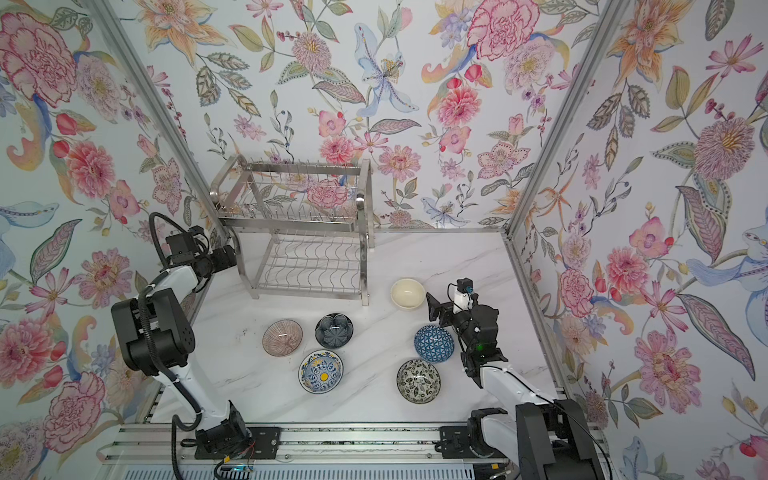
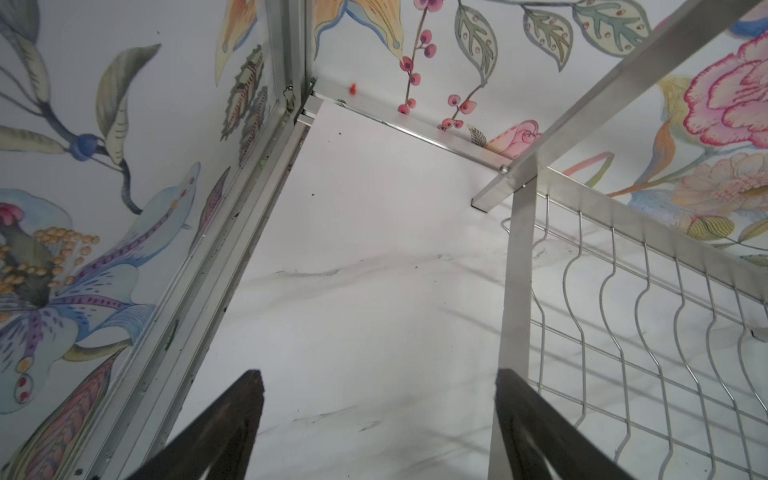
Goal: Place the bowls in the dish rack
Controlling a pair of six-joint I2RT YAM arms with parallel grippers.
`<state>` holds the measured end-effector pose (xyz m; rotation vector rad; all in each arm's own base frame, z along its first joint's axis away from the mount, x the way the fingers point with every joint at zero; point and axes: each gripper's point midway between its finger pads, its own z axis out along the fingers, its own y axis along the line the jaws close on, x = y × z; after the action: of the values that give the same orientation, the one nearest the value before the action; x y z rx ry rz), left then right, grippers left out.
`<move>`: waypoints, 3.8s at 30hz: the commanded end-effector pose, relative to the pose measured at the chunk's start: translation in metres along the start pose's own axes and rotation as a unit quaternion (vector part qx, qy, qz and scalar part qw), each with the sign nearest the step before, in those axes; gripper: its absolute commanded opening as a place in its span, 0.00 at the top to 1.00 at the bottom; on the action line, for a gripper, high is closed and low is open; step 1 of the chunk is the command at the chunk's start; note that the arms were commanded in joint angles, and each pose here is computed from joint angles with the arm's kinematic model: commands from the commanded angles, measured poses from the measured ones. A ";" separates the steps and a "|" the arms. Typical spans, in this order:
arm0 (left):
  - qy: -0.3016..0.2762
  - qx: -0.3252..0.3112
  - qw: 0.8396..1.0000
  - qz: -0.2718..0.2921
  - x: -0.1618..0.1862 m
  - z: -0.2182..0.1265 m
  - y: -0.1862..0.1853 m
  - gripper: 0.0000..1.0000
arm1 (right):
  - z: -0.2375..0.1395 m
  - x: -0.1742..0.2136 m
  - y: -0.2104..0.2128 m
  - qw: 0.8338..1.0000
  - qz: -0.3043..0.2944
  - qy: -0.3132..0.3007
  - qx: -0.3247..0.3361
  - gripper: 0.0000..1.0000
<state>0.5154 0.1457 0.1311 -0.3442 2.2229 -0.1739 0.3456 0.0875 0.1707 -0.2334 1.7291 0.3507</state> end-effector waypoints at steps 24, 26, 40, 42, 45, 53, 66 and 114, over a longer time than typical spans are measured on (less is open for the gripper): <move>0.100 0.059 0.992 0.051 0.023 0.051 -0.020 0.12 | 0.011 -0.003 0.007 1.000 -0.007 0.019 -0.024 0.03; 0.106 0.049 0.992 0.054 0.020 0.057 -0.015 0.12 | 0.011 -0.002 0.008 0.999 -0.007 0.021 -0.026 0.03; 0.148 0.043 0.984 0.086 0.030 0.096 -0.020 0.17 | 0.009 -0.004 0.015 0.999 -0.009 0.020 -0.037 0.03; 0.152 0.058 0.983 0.087 0.030 0.100 -0.027 0.17 | 0.010 -0.002 0.011 0.999 -0.009 0.021 -0.030 0.03; 0.153 0.077 0.981 0.088 0.030 0.105 -0.038 0.16 | 0.011 -0.002 0.011 0.999 -0.007 0.023 -0.030 0.03; 0.163 0.091 0.976 0.111 0.037 0.110 -0.058 0.16 | 0.011 -0.002 0.010 0.999 -0.006 0.024 -0.028 0.03; 0.173 0.134 0.965 0.142 0.046 0.101 -0.108 0.17 | 0.011 -0.002 0.004 1.000 0.003 0.023 -0.019 0.02; 0.178 0.100 0.976 0.079 0.070 0.079 -0.124 0.23 | 0.084 0.064 -0.005 0.917 0.082 0.366 0.133 0.43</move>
<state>0.5618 0.0171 0.0443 -0.0292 2.5603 -0.4037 0.4123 0.1251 0.0922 -0.0535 2.4897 0.2154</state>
